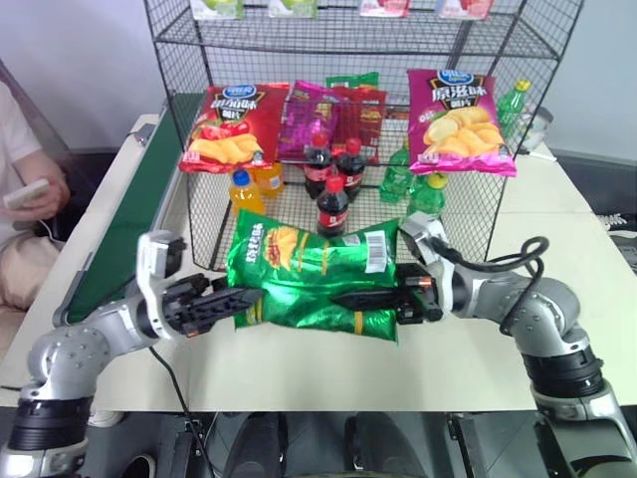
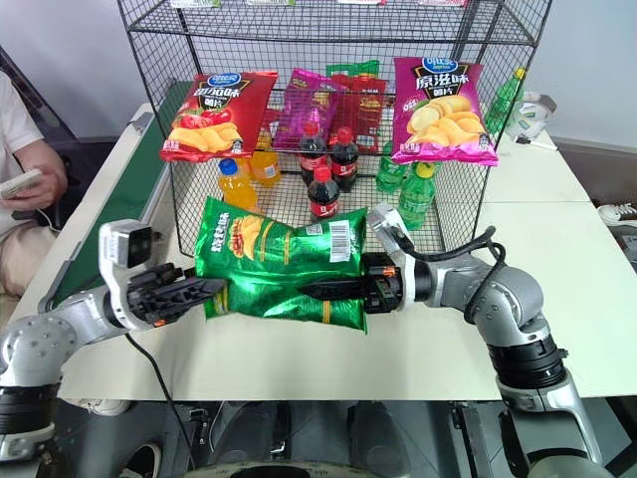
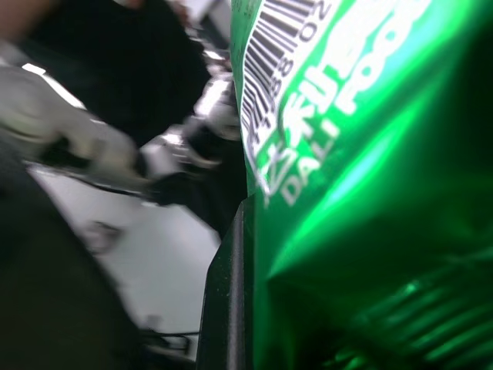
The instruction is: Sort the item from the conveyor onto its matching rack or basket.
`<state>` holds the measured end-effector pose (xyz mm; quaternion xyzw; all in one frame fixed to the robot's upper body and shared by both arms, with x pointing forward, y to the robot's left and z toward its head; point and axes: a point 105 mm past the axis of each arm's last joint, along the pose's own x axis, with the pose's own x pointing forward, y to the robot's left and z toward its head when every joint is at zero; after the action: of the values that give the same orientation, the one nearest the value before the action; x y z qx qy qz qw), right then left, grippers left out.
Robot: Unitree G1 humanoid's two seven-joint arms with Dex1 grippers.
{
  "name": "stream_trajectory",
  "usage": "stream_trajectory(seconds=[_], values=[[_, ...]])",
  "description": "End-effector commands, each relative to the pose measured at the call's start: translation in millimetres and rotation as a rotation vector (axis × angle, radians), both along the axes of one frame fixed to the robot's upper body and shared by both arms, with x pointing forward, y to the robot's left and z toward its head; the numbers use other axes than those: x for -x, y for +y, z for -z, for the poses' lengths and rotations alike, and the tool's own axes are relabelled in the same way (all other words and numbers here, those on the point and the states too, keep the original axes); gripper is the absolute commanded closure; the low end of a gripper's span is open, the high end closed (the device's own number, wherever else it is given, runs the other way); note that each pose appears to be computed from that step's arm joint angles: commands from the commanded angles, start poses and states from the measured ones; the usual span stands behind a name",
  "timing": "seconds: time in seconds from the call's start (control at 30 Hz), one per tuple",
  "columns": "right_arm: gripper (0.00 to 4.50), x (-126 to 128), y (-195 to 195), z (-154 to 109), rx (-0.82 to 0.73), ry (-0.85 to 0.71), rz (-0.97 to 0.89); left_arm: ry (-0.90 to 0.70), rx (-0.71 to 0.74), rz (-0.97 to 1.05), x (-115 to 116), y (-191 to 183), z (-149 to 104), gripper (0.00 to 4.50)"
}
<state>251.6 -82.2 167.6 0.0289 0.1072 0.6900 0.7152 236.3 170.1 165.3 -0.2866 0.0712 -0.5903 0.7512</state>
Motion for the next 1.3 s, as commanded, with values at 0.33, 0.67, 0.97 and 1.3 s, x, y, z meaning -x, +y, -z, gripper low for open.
stream_trajectory(seconds=[0.33,0.67,0.97,1.3], values=[[4.5,-6,-11,-78,0.195,-1.215,0.228,-0.369,-0.204,-0.502,-21,63,-23,0.25],[4.5,-80,-42,-125,0.587,-1.683,0.747,-0.473,-0.276,-0.521,-36,47,-21,0.25],[4.5,-132,-44,-106,0.753,-1.603,0.835,-0.464,-0.272,-0.527,-34,38,-13,0.25],[4.5,-165,-48,-109,0.786,-1.472,0.939,-0.453,-0.266,-0.528,-30,28,-6,0.25]])
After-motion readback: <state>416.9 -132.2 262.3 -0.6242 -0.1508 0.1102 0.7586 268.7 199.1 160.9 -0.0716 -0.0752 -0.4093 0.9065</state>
